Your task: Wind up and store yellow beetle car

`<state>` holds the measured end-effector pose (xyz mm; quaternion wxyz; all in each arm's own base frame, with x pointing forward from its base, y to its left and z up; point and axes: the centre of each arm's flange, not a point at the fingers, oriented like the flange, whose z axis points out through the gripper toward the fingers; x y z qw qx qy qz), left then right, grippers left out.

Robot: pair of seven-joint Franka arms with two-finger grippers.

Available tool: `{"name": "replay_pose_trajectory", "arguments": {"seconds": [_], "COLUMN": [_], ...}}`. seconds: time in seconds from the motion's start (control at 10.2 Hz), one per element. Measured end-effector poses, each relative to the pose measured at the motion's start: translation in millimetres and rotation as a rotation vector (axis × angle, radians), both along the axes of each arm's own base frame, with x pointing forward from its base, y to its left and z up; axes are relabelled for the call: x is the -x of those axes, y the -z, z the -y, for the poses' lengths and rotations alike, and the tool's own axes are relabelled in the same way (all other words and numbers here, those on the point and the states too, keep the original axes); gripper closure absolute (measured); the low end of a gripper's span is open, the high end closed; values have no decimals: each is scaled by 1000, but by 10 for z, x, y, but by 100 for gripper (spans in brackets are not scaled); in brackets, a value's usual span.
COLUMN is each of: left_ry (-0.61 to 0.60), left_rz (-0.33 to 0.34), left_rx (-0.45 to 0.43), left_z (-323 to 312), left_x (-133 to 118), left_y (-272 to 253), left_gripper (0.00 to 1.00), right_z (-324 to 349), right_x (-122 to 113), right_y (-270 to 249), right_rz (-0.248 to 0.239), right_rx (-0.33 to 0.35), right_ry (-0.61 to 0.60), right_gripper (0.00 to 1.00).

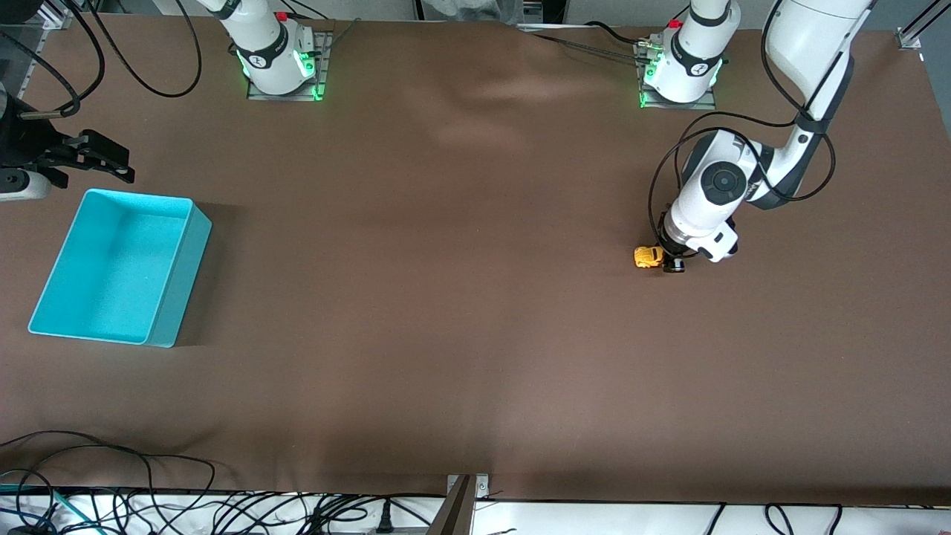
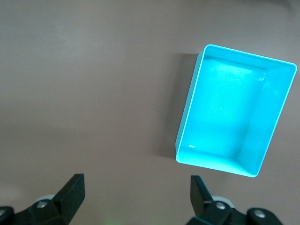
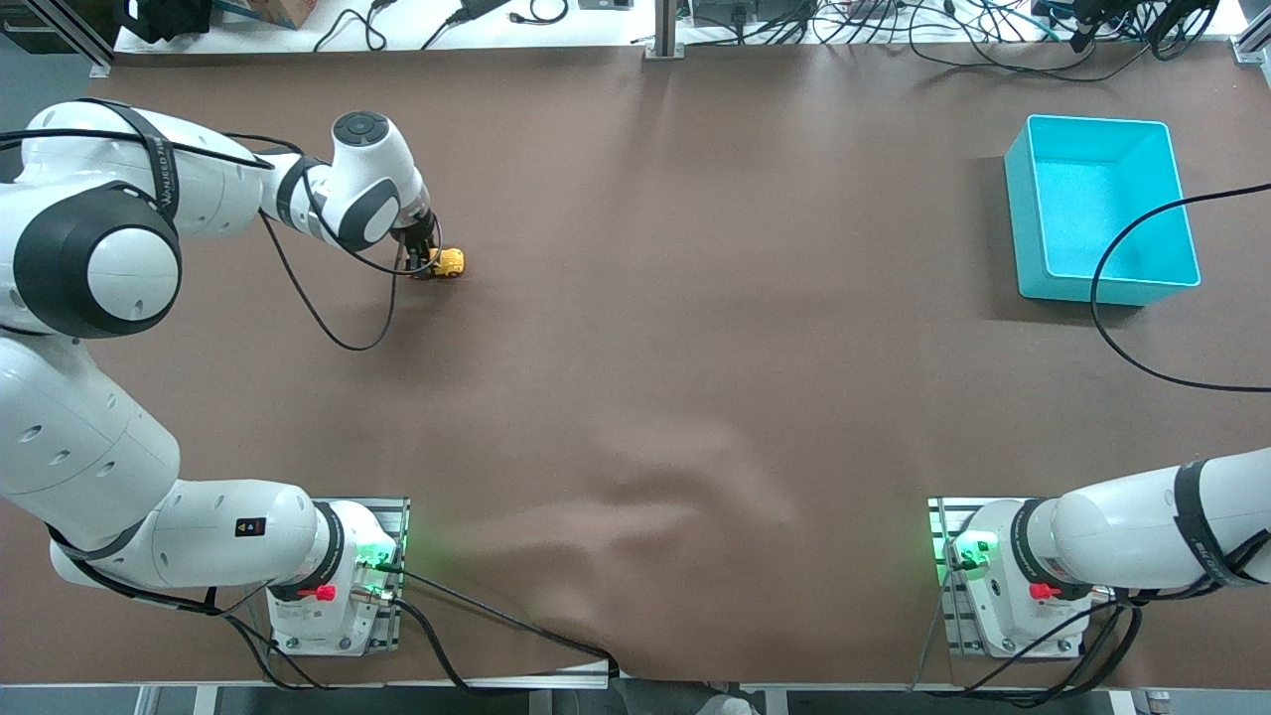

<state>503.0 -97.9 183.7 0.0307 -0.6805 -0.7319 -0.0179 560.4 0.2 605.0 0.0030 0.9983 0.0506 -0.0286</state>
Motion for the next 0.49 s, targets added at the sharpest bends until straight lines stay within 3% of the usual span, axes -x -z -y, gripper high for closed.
{"name": "replay_pose_trajectory", "arguments": {"seconds": [0.49], "left_ry": [-29], "left_rz": [-6], "left_rx": [-90], "left_z": [-653], "left_x": [-53], "left_y": [33], "left_gripper": [55], "right_z": [0], "right_x": [-1], "right_y": [3], "right_rz": [0], "right_rx": [0], "right_ry": [0], "right_gripper": [0]}}
